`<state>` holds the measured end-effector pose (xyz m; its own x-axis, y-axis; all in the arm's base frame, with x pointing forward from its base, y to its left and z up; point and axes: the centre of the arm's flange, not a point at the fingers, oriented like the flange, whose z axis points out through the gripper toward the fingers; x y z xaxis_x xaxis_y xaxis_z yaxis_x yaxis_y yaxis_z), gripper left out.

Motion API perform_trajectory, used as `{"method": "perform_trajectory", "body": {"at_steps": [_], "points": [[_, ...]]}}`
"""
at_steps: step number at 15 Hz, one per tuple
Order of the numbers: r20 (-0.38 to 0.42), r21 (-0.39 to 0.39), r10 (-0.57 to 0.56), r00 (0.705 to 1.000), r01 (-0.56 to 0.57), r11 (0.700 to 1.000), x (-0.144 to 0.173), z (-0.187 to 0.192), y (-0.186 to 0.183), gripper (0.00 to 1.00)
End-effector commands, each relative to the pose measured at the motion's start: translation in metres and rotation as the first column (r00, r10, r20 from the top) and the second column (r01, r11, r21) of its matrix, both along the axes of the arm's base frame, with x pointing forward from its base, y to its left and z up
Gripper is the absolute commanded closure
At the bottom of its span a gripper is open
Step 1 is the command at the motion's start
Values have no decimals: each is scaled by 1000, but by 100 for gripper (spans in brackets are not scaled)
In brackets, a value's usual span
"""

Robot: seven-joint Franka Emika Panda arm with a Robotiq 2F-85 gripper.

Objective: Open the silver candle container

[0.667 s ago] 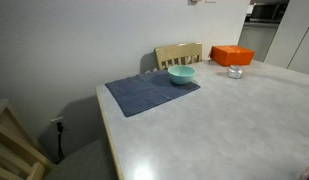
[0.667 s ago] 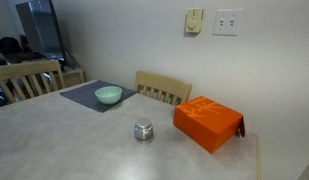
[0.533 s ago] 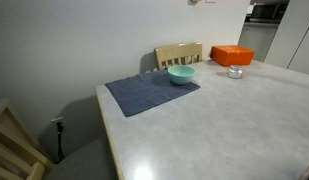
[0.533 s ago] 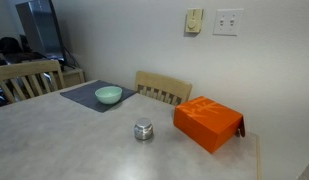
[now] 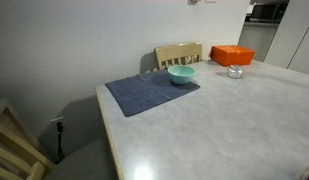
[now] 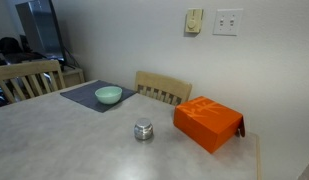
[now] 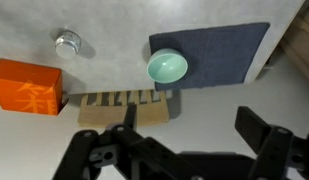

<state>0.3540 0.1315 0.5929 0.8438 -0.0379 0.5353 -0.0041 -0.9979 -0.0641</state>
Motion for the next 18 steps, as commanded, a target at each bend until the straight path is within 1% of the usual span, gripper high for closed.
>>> {"method": "perform_trajectory", "body": {"at_steps": [1,2,3,7,8,10,11,13,15,16,17,18], "points": [[36,30,-28,999,27,999,4,9,-12,0],[50,38,-40,998,38,999,6,13,-20,0],[49,37,-39,998,37,999,6,13,-20,0],[50,26,-25,998,24,999,4,11,-11,0],[79,6,-20,997,20,1000,11,11,-11,0],[115,-2,-34,993,34,999,38,11,-18,0],[109,7,-63,992,63,998,50,10,-24,0],[72,18,-142,987,141,990,77,1,-44,0],[28,23,-229,973,228,973,104,-13,-65,0],[10,32,-257,966,257,966,118,-23,-77,0],[-2,44,-301,954,301,953,130,-38,-90,0],[-32,76,-330,943,332,940,142,-54,-101,0]]}}
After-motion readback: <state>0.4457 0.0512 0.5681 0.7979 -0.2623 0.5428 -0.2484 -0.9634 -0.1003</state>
